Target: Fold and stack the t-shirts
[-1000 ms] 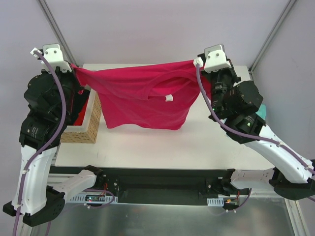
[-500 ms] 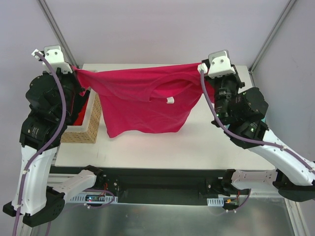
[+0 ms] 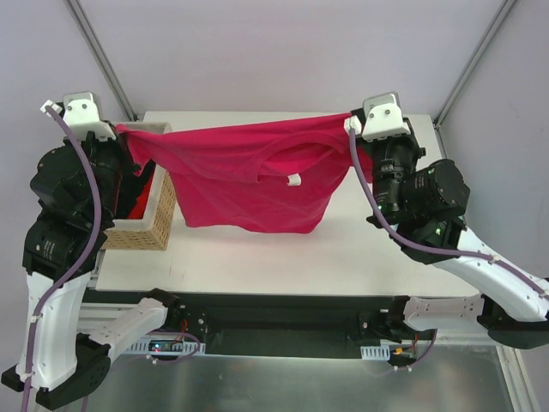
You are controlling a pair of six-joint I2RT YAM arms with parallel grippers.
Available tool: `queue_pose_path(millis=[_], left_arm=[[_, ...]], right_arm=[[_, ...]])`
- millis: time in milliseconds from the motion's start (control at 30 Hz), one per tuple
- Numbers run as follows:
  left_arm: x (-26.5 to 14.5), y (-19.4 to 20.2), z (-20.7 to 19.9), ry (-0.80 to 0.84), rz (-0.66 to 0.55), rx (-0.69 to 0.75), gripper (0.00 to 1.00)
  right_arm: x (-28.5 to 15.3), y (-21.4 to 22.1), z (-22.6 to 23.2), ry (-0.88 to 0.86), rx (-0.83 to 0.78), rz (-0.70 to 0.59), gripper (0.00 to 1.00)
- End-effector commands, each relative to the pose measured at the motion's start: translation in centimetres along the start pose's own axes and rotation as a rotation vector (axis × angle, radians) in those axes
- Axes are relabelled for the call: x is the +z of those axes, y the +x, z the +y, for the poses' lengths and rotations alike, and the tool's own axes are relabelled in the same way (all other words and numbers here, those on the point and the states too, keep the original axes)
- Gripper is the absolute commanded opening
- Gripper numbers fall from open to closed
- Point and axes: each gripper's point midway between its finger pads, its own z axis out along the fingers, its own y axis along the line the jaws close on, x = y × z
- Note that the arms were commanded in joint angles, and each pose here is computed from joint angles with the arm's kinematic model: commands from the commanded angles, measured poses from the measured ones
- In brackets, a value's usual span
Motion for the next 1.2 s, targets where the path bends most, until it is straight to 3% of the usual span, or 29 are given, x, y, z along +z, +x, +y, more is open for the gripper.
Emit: queue_pose_path(millis=[0,1167], left_arm=[[-0.5,0.3,0.7,-0.028,-0.004,-0.042,0.00],[2.6,6.4,-2.1,0.021,0.181,-0.016,0.00]], right_arm=[[-0.8,0.3,-2.4,0.057,0.083,0.020,0.01],[0.0,3.8,2.9,0.038,-0.012,0.135,0.01]])
